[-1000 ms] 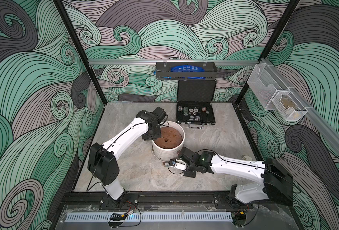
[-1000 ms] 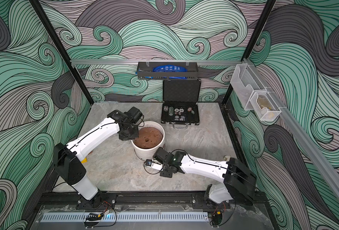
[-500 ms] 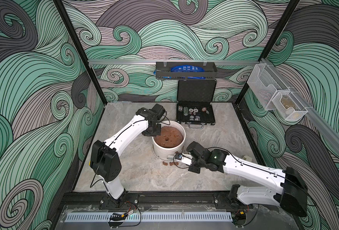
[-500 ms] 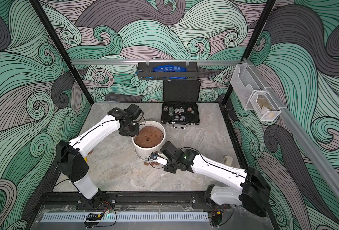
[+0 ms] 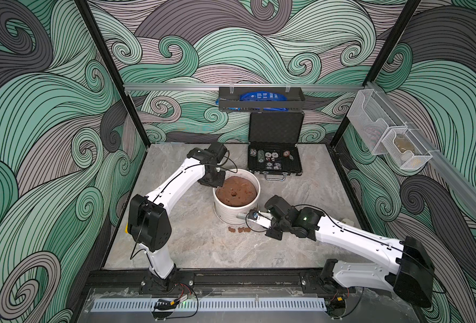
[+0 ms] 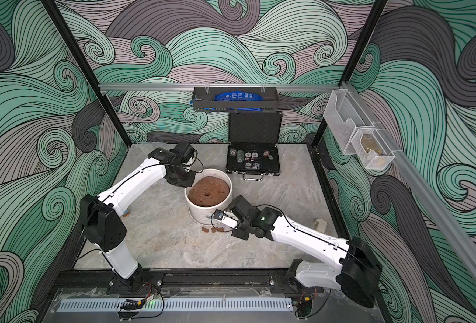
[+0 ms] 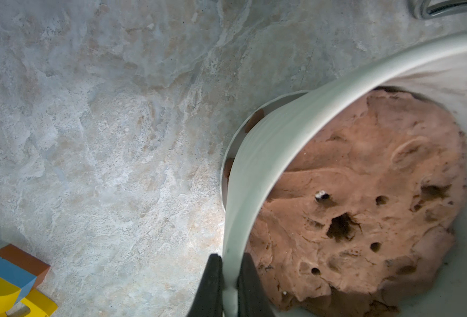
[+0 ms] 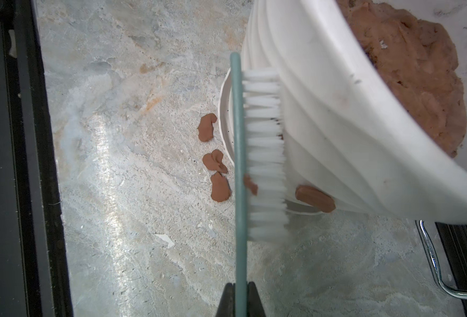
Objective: Scrub the dried mud off the ceramic pot
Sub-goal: Rotate the pot at the center of the board.
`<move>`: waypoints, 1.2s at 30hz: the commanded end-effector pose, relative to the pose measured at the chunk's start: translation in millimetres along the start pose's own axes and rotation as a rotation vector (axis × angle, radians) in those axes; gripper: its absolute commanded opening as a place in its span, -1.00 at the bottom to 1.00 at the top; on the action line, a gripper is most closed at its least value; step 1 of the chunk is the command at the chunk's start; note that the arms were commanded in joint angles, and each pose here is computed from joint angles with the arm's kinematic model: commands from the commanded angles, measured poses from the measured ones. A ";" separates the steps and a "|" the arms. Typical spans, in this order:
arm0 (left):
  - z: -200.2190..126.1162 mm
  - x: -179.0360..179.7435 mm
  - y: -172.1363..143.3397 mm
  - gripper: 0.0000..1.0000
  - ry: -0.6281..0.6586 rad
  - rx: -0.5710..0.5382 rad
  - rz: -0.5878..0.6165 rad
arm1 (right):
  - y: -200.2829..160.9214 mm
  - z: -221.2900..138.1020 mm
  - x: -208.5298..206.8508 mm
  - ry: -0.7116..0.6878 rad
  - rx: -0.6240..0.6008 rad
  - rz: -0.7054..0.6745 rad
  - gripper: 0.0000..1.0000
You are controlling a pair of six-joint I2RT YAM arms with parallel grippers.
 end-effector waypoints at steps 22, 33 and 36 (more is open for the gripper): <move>16.9 -0.2 13.4 -1.00 -0.163 0.002 0.152 | -7.7 28.9 13.7 -0.029 0.133 -0.058 -1.00; 6.0 3.1 24.6 -0.97 -0.175 -0.078 0.295 | 13.5 -21.5 18.8 0.060 -0.079 -0.087 -1.00; 5.8 3.0 26.7 -0.95 -0.179 -0.079 0.378 | 16.2 -28.6 16.6 0.066 -0.096 -0.077 -1.00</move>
Point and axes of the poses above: each gripper's point midway between its finger pads, its own z axis out along the fingers, its own x axis along the line the jaws close on, y = z × x, the point moved 10 cm from there along -z, back along the fingers, and after that the axes turned 14 degrees about z, right-handed, at the moved point
